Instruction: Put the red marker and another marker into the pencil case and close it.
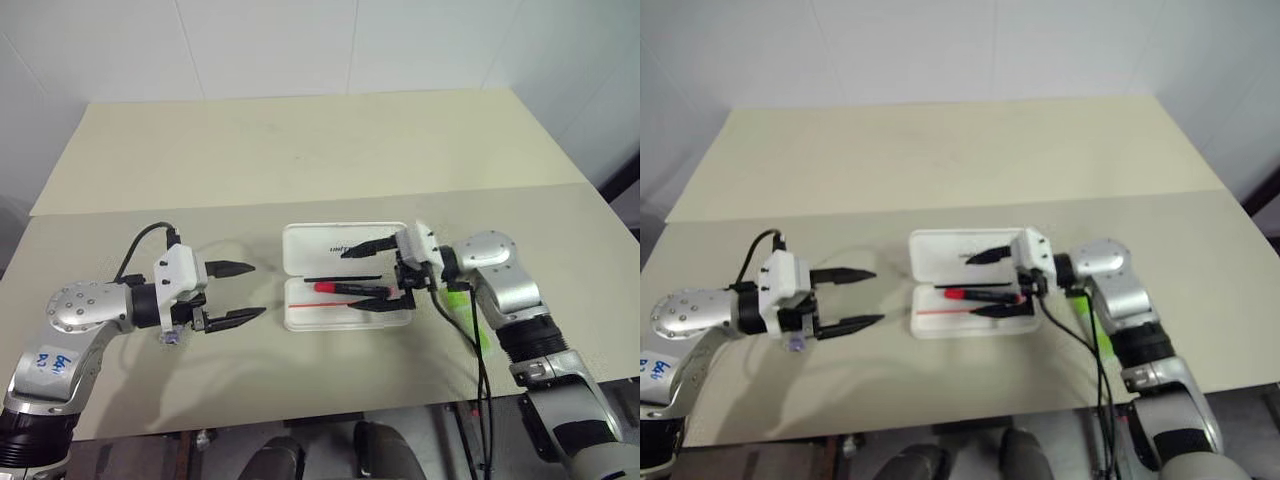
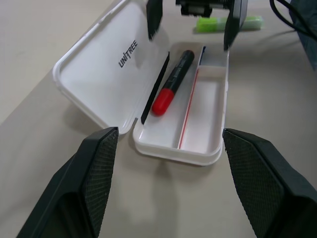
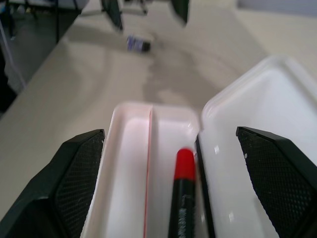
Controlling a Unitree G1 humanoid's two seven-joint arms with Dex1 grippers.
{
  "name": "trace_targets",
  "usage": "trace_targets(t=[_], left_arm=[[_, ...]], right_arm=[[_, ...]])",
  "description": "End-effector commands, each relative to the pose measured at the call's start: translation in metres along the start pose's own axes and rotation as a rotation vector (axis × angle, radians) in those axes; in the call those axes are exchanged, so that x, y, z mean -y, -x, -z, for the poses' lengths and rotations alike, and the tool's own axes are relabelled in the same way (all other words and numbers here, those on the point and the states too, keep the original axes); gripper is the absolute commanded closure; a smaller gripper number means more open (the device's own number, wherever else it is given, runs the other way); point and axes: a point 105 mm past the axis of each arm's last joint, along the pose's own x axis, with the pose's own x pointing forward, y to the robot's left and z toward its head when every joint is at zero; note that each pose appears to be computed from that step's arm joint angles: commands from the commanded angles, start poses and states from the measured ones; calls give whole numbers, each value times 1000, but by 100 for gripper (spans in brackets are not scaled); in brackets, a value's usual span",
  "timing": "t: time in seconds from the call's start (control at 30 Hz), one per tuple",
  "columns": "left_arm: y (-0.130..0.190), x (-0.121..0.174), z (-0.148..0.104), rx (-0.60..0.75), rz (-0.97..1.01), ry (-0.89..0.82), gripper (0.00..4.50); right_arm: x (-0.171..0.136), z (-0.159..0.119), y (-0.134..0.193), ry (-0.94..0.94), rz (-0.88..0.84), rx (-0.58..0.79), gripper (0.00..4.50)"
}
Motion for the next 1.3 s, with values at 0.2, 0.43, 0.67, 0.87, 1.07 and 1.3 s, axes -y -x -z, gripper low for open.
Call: trace_targets(t=[0.2, 0.43, 0.67, 0.87, 1.07, 1.3], left_arm=[[-10, 6, -11, 47, 41, -24, 91], [-33, 19, -17, 125, 124, -5, 91], [-57, 30, -19, 175, 202, -7, 91], [-73, 32, -19, 193, 256, -19, 91], [-76, 27, -21, 200, 262, -31, 91], [-72, 17, -21, 187, 255, -52, 91]], right_arm=[[-4, -32, 32, -44, 110, 56, 2], [-19, -26, 90, -144, 374, -64, 2], [-36, -11, 134, -191, 637, -210, 2], [-57, 19, 166, -275, 941, -335, 2], [-75, 42, 164, -333, 1095, -369, 2], [-100, 66, 146, -466, 1189, -370, 2]])
